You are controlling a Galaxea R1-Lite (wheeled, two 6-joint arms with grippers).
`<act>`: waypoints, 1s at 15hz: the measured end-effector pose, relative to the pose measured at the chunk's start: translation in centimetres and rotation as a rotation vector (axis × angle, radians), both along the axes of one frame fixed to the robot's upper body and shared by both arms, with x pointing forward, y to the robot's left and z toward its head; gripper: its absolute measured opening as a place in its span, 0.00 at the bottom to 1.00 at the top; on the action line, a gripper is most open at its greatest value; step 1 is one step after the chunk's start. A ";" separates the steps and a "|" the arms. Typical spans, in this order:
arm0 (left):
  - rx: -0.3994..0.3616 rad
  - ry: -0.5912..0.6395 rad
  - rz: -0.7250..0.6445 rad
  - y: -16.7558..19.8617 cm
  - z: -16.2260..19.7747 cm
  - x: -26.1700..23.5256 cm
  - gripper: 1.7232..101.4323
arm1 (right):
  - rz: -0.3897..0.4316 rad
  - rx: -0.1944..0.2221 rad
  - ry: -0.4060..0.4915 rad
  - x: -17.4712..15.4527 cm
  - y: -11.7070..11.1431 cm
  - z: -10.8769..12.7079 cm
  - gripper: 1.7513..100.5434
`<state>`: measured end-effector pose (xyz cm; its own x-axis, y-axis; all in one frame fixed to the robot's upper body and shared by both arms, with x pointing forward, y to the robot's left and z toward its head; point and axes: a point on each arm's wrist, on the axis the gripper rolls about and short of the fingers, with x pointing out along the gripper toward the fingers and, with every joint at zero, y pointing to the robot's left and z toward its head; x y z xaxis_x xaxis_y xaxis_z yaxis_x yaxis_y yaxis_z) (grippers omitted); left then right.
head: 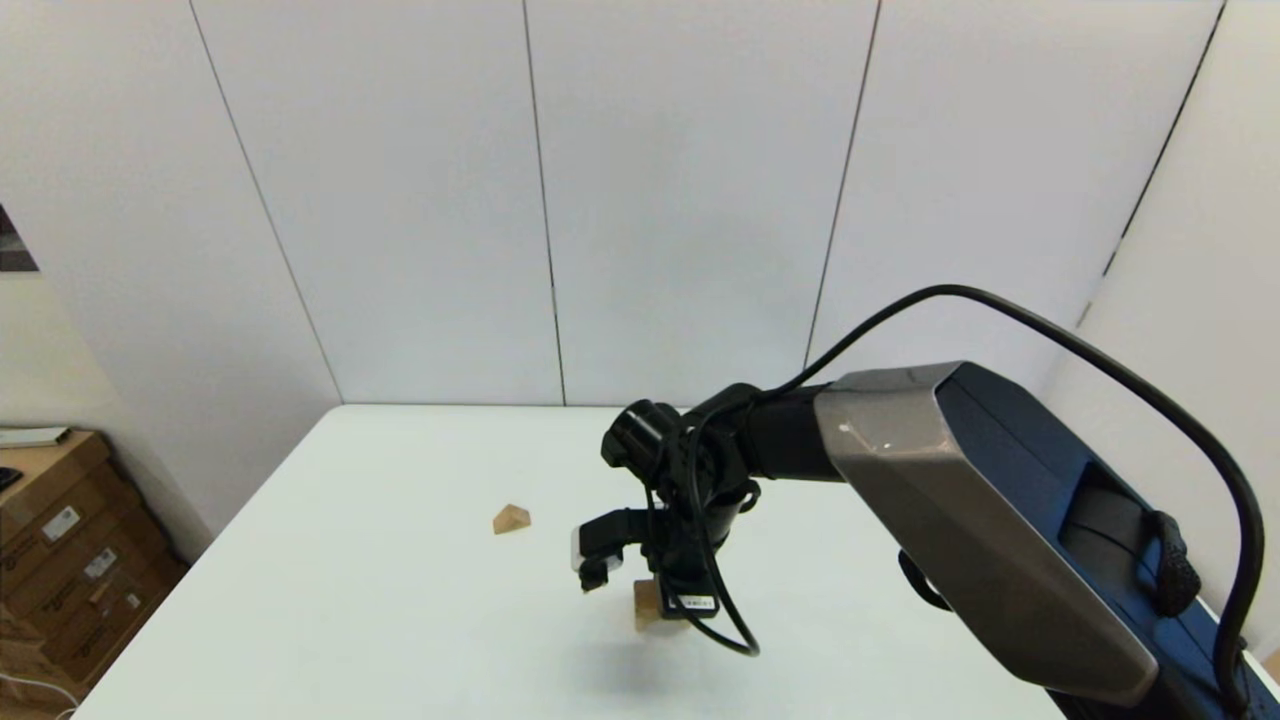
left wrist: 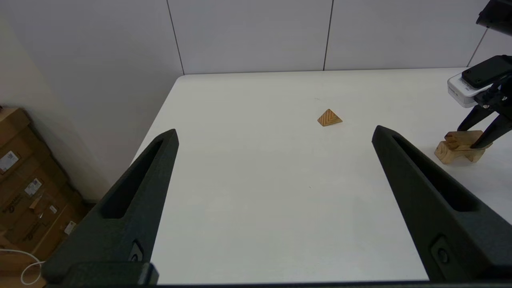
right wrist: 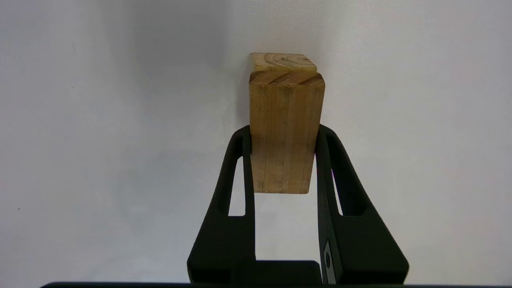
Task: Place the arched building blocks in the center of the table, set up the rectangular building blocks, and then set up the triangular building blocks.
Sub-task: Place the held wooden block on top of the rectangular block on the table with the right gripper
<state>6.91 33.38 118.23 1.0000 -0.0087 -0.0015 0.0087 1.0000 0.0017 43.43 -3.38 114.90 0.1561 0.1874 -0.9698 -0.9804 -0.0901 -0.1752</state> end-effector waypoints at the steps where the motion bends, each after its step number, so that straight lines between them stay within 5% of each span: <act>1: 0.000 0.000 0.000 0.0 0.0 0.0 0.96 | 0.001 0.001 0.000 0.0 0.0 0.0 0.23; 9: 0.000 0.000 -0.001 0.0 0.0 0.0 0.96 | 0.008 0.000 -0.002 0.0 0.1 0.0 0.23; 15: 0.000 0.000 -0.001 0.0 0.0 0.0 0.96 | 0.012 -0.002 0.000 0.0 0.1 -0.1 0.60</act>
<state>6.91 33.38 118.23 0.9999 -0.0100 -0.0013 0.0100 0.9999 0.0017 43.40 -3.32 114.83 0.1541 0.1874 -0.9701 -0.9793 -0.1018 -0.1752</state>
